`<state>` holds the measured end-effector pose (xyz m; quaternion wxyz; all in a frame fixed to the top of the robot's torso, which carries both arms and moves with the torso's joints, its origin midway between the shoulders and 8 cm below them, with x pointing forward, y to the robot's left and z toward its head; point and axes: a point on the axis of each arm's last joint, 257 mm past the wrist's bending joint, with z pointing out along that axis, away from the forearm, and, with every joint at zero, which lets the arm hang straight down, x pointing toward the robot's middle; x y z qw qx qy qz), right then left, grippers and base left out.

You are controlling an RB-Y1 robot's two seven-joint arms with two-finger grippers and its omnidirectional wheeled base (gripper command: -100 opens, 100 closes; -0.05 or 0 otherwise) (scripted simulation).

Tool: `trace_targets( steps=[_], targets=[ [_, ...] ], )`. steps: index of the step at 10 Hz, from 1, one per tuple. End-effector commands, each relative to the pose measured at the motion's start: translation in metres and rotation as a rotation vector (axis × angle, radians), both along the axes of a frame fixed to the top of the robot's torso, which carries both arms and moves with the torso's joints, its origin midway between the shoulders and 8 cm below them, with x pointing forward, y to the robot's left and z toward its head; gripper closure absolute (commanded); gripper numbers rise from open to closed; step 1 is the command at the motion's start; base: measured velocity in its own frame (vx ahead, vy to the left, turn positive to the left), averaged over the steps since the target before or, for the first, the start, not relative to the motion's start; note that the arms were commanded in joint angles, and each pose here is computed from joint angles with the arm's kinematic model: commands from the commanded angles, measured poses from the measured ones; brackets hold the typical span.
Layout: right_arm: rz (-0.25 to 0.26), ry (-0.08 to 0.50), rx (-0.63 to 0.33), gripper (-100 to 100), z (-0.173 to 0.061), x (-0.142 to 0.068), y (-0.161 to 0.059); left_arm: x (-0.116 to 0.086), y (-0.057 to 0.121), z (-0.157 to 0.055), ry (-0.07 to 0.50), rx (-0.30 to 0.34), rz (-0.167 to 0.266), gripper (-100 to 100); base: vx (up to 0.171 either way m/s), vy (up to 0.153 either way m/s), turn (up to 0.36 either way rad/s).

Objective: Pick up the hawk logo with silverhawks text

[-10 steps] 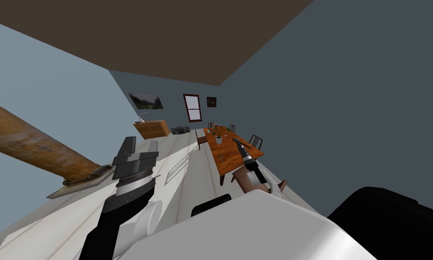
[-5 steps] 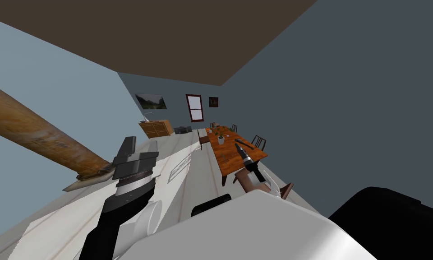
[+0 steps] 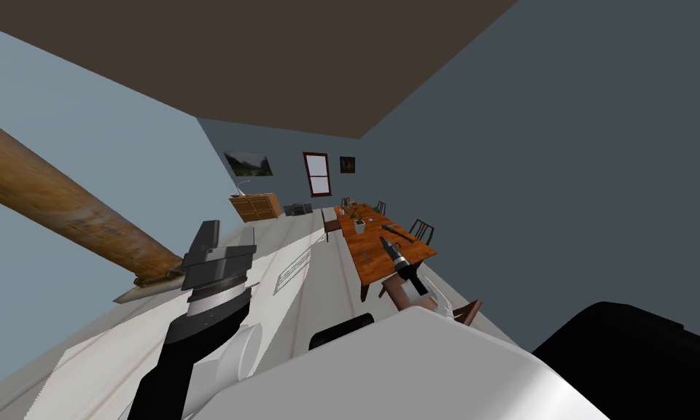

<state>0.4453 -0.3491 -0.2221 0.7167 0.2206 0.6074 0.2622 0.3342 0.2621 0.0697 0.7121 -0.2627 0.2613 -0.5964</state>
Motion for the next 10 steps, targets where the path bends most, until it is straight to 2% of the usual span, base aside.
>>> trace_targets(
  steps=[1, 2, 7, 10],
  targets=[
    [-0.004, 0.040, -0.043, -100, -0.018, 0.002, -0.004, 0.000, 0.000, 0.000, 0.000, 0.000, 0.000, 0, 0.026, 0.033, 0.085],
    [-0.009, 0.059, -0.040, -100, -0.028, 0.000, -0.007, 0.000, 0.000, 0.000, 0.000, 0.000, 0.000, 0, 0.026, 0.032, 0.058],
    [-0.018, 0.185, -0.161, -100, -0.084, -0.002, -0.025, 0.000, 0.000, 0.000, 0.000, 0.000, 0.000, 0, 0.040, 0.049, 0.080],
    [-0.029, 0.271, -0.194, -100, -0.122, -0.012, -0.038, 0.000, 0.000, 0.000, 0.000, 0.000, 0.000, 0, 0.045, 0.042, 0.066]
  ],
)
